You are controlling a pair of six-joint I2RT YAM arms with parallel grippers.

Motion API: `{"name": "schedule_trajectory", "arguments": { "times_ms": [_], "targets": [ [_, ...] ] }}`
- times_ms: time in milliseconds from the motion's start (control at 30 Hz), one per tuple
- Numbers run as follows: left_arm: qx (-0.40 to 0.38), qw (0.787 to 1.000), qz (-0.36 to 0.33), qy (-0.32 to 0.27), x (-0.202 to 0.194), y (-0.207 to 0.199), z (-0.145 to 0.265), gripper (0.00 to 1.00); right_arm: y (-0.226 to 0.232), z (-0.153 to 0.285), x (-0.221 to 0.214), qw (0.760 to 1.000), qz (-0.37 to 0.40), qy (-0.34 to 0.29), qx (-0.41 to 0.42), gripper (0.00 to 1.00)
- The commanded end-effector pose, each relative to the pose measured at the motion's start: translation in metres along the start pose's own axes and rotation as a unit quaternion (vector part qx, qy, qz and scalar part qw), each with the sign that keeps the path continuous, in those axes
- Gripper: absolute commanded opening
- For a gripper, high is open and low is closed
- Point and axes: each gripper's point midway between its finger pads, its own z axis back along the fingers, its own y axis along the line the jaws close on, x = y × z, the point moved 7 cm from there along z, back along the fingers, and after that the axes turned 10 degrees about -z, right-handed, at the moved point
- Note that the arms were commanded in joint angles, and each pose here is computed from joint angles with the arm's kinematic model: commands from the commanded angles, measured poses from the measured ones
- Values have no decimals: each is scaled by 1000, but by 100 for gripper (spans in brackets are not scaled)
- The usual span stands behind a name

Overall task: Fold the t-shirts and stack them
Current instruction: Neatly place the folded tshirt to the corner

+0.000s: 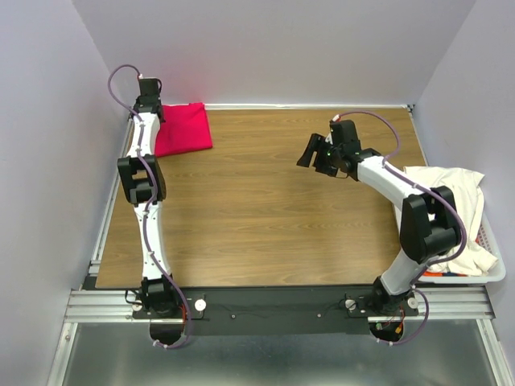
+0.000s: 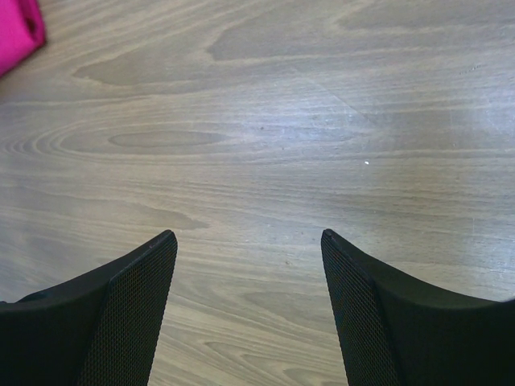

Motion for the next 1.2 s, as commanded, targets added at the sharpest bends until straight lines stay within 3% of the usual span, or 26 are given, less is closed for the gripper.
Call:
{"name": "schedule_trajectory", "arguments": {
  "times_ms": [0,33,100,367,500,667,800,1000,1167],
  "targets": [
    [14,999,16,-42,18,17,-3,6,3,-10,-5,1000,4,18,7,79],
    [21,999,18,-46,21,20,-1,9,4,-11,-5,1000,6,18,7,79],
    [26,998,23,-51,24,23,0,25,3,-13,-7,1000,5,22,5,79],
    [36,995,56,-79,42,42,17,45,6,-11,-9,1000,13,22,8,80],
    [8,992,79,-97,54,37,35,46,7,-5,-8,1000,12,13,8,80],
    [-57,987,86,-121,68,-10,70,44,4,0,-7,1000,7,-1,-2,80],
    [-129,982,88,-102,46,-60,76,38,1,3,-8,1000,4,-7,-9,80],
    [-178,980,60,-70,20,-125,84,30,-2,8,-9,1000,4,-16,-15,80],
    [-177,982,55,-26,-9,-139,77,27,-7,9,-13,1000,1,-15,-20,80]
  ]
}}
